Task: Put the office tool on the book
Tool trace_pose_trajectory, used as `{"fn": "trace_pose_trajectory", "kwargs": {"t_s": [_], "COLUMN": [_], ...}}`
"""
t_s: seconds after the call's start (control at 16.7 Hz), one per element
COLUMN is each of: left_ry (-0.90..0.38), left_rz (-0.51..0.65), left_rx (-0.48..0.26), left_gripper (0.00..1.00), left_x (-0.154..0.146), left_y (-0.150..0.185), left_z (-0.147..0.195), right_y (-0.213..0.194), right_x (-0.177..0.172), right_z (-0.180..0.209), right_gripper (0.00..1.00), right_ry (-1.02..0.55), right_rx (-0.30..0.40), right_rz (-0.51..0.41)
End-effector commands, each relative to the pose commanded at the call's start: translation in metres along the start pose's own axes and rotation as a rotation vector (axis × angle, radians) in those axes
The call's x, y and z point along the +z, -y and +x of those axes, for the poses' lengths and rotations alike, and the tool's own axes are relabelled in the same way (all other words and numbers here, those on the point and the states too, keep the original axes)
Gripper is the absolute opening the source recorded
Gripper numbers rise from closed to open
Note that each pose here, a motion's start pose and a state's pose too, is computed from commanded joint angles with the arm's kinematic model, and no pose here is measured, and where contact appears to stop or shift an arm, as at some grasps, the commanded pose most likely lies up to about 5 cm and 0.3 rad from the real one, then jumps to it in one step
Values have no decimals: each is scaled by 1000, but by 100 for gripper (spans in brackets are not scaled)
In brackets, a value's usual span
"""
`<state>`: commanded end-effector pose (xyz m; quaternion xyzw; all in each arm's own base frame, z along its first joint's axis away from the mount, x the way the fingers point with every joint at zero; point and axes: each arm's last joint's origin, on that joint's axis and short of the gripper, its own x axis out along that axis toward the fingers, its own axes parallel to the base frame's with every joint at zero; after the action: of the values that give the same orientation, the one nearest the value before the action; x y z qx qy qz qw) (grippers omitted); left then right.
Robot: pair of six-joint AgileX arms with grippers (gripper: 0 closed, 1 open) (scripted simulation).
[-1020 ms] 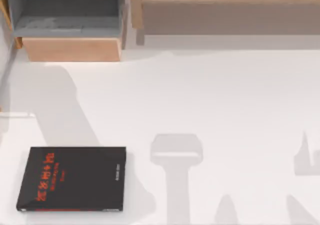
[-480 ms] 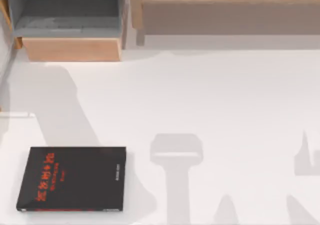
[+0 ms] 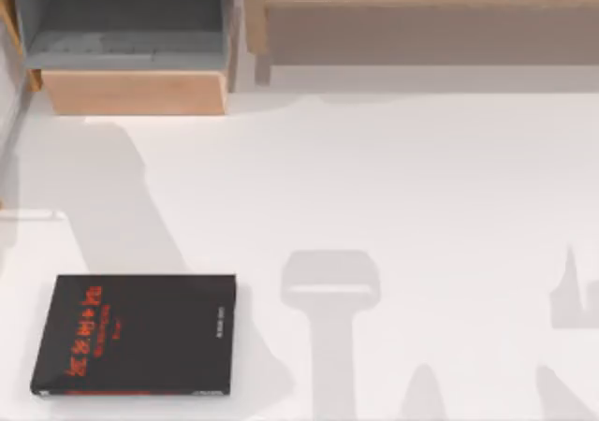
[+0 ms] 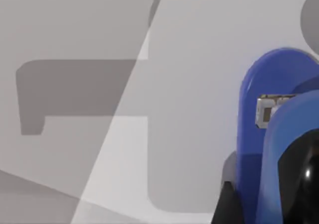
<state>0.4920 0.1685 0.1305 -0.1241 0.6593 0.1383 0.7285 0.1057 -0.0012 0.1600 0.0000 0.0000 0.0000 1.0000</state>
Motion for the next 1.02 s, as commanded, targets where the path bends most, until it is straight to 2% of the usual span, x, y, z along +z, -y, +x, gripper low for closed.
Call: {"fn": "trace_pose_trajectory", "kwargs": {"t_s": [0.36, 0.48, 0.72, 1.02], "left_ry": [2, 36, 196, 415], "left_rz": [-2, -29, -150, -279], "left_rx": [0, -1, -23, -104], "left_gripper": [0, 0, 0, 0], "left_x": [0, 1, -3, -32], "left_y": [-2, -3, -3, 14], "left_z": [-1, -14, -79, -175], "right_y": [0, 0, 0, 0], "right_x": [0, 0, 0, 0], "right_z": [0, 0, 0, 0], "right_gripper": [100, 100, 100, 100], "right_ry": [0, 0, 0, 0], "right_rx": [0, 0, 0, 0], "right_rz": [0, 0, 0, 0]}}
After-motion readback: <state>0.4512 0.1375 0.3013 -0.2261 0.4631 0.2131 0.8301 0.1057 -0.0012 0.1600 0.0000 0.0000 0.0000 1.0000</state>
